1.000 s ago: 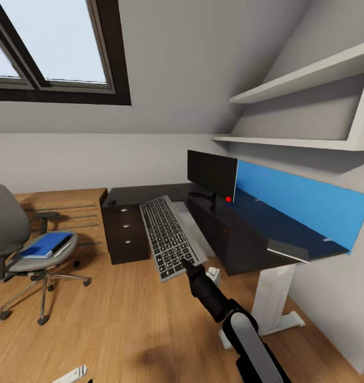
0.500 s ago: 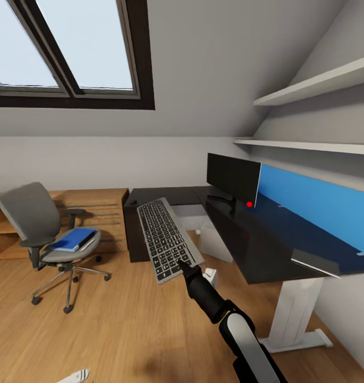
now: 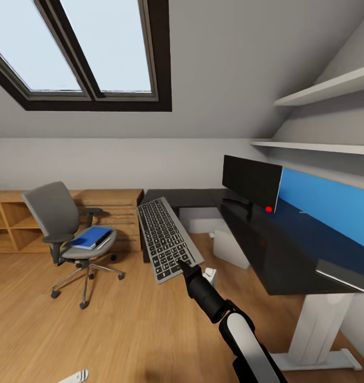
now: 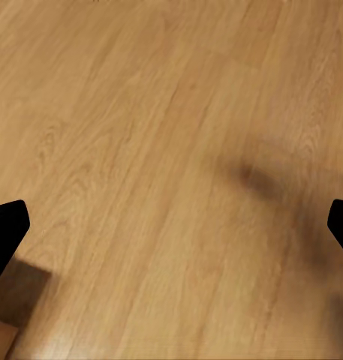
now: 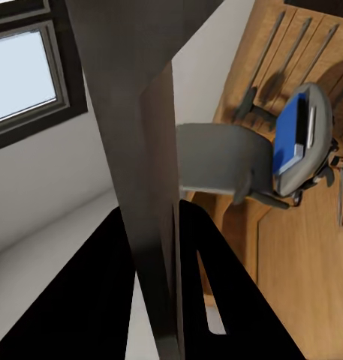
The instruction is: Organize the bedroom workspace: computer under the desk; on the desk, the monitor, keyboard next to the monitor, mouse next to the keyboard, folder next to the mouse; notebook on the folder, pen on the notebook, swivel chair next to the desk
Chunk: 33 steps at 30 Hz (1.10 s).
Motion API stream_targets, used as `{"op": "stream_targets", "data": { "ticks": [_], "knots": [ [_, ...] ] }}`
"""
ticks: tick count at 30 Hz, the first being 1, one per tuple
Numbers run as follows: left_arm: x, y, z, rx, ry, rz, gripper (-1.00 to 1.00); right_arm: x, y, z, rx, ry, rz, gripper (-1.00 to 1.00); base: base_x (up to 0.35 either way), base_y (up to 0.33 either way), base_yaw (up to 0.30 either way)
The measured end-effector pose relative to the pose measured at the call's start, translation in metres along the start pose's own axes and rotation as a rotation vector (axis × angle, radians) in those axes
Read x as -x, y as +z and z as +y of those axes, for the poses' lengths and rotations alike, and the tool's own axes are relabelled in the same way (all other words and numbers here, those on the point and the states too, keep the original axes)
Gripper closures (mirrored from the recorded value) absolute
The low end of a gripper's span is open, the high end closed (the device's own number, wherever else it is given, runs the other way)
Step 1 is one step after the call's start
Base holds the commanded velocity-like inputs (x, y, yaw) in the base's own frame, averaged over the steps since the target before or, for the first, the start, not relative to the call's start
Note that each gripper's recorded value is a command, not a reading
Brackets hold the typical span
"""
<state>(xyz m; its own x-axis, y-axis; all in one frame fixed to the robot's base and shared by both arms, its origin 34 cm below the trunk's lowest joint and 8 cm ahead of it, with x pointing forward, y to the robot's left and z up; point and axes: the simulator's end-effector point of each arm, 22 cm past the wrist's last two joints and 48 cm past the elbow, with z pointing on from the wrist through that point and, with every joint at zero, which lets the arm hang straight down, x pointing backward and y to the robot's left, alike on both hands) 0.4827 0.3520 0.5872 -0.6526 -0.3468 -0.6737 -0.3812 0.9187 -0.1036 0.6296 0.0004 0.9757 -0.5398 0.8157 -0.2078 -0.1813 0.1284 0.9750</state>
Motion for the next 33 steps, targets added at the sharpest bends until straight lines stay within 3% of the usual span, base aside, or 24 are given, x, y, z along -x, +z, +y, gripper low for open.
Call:
{"op": "stream_targets", "data": {
  "ticks": [18, 33],
  "knots": [
    [0.0001, 0.0, -0.0005, -0.001, 0.001, 0.0, -1.0, 0.003, -0.0009, 0.0009, 0.007, -0.002, -0.005, 1.0, 0.293, 0.148, 0.003],
    [-0.0015, 0.0001, -0.0004, -0.001, 0.001, 0.003, -1.0, 0.004, -0.0011, 0.0005, 0.006, -0.002, -0.007, 1.0, 0.322, 0.013, 0.0]
  ]
}}
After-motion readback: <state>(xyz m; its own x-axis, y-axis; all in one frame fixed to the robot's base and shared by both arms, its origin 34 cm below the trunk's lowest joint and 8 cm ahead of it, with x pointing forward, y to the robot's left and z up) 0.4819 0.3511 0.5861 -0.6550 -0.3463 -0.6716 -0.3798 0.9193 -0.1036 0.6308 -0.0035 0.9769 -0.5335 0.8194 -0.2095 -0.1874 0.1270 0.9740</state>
